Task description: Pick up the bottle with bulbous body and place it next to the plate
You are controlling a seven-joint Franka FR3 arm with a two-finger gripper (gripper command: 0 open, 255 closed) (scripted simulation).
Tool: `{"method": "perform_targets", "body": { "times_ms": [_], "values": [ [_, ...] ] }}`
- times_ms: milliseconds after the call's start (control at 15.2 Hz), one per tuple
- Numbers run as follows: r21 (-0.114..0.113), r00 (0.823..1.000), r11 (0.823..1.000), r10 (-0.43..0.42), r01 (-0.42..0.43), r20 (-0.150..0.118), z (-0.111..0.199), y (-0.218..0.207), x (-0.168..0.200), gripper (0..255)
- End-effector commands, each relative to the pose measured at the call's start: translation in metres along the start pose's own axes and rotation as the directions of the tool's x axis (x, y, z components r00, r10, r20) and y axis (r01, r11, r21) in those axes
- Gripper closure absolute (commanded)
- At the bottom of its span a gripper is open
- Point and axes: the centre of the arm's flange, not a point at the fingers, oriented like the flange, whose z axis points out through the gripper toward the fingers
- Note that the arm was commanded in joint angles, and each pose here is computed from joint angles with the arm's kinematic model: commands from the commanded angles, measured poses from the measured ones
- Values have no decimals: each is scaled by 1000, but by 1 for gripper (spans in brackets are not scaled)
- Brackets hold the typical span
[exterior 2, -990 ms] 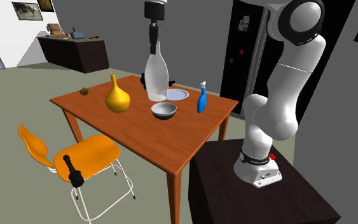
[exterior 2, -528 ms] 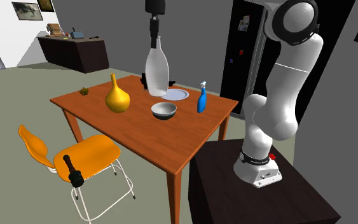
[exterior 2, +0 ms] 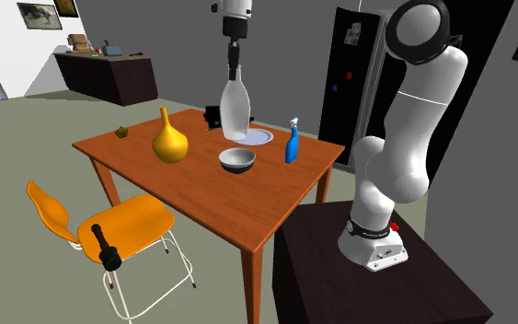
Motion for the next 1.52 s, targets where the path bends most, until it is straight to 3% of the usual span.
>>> {"method": "perform_targets", "body": {
  "times_ms": [0,1452],
  "values": [
    [0,1000,1000,-2,2,-1,12,22,-13,255],
    [0,1000,1000,-2,2,-1,130,267,-114,255]
  ]
}}
